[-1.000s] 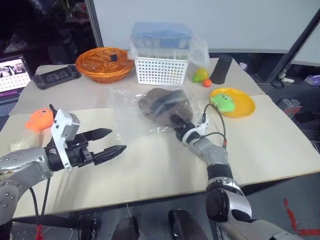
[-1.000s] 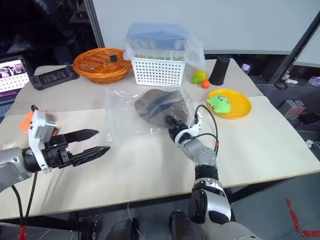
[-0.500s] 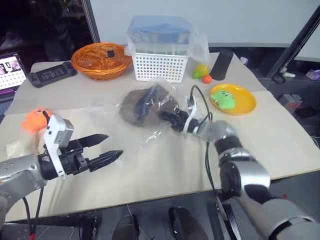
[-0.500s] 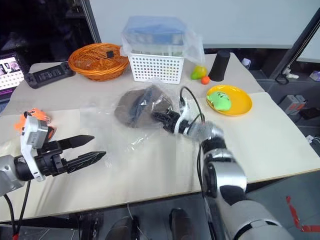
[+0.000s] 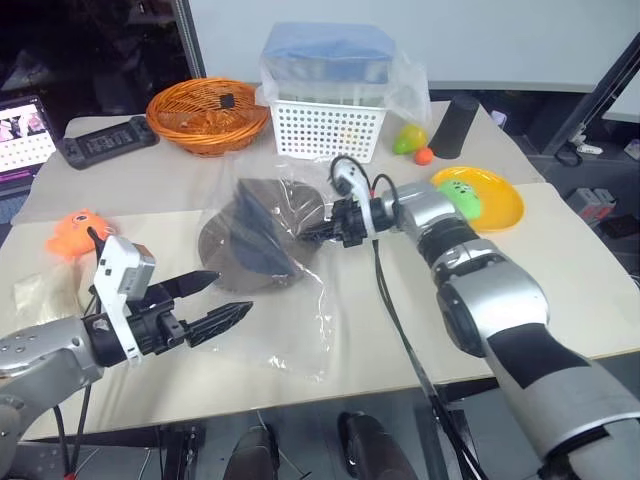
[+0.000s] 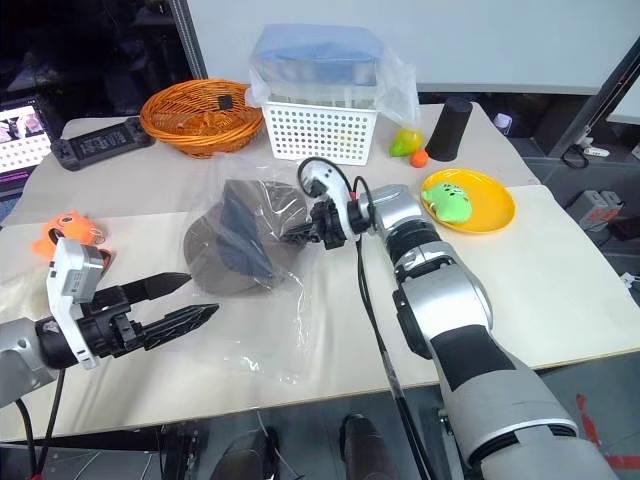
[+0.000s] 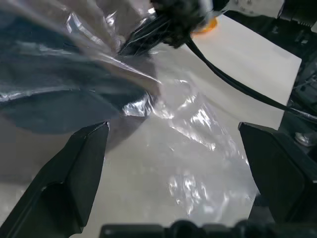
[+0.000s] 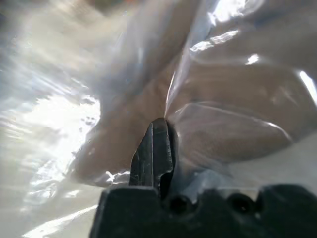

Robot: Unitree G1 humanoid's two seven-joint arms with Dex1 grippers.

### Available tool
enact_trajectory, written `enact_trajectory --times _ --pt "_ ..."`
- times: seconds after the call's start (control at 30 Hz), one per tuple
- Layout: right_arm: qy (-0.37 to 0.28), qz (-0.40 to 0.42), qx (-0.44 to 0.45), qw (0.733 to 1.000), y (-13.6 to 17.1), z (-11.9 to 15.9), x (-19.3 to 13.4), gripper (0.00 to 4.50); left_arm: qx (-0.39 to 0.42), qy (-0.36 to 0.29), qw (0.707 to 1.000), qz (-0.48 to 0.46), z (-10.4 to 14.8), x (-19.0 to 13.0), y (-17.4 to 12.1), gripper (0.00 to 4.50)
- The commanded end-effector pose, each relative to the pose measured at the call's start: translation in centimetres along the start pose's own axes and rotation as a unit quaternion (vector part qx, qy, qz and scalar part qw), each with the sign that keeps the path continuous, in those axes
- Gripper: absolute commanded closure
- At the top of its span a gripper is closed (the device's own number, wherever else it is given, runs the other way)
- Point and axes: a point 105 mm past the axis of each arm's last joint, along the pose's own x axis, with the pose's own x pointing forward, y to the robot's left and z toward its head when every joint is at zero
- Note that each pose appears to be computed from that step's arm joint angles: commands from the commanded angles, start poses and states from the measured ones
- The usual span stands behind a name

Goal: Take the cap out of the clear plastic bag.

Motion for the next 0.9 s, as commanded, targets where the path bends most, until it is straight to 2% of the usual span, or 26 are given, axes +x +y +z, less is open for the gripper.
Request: enact_trajectory --times 0.03,0.13,0.27,0.3,0.4,0.5,0.63,0.73,0.87,0.9 --pt "-0.047 -0.117 -0.087 0.988 -2.4 3.1 -0.5 2.52 0.009 -0.017 1.0 -0.012 0.5 0.3 -0.9 0.0" --pt "-0.067 -0.182 -0.103 0.976 -3.7 3.5 -1.2 1.5 0.006 -0.018 1.0 -0.017 0.5 0.5 -1.1 0.0" --pt "-0.061 -0.283 -0.128 0.949 -6.2 2.7 -3.7 0.22 0.008 -0.014 1.0 -0.023 0.6 0.6 -0.9 0.0" --pt "-0.043 -0.314 -0.158 0.935 -6.9 2.4 -4.5 0.08 0.008 -0.013 1.0 -0.024 0.6 0.6 -0.9 0.0" --pt "0.008 -0.363 -0.258 0.895 -8.0 1.1 -6.4 0.08 0.011 -0.013 0.999 -0.028 0.8 0.7 -0.9 0.0" --pt "0.011 -0.369 -0.275 0.888 -8.3 -0.3 -8.1 0.08 0.018 -0.012 0.999 -0.03 0.9 0.8 -0.8 0.0" --pt "-0.007 -0.371 -0.214 0.904 -9.0 -2.2 -11.5 0.08 0.04 -0.004 0.999 -0.027 1.2 0.9 -0.4 0.0" --pt "-0.06 -0.339 -0.106 0.933 -8.6 -2.8 -13.9 0.08 0.075 0.031 0.996 -0.028 0.6 1.0 0.1 0.0" --pt "-0.106 -0.242 -0.027 0.964 -4.6 -2.3 -15.4 0.08 0.135 0.082 0.987 -0.032 -0.8 1.7 0.8 0.0" --pt "-0.109 -0.205 -0.012 0.973 -2.8 -2.0 -15.4 0.08 0.168 0.086 0.982 -0.016 -0.8 2.2 1.8 0.0"
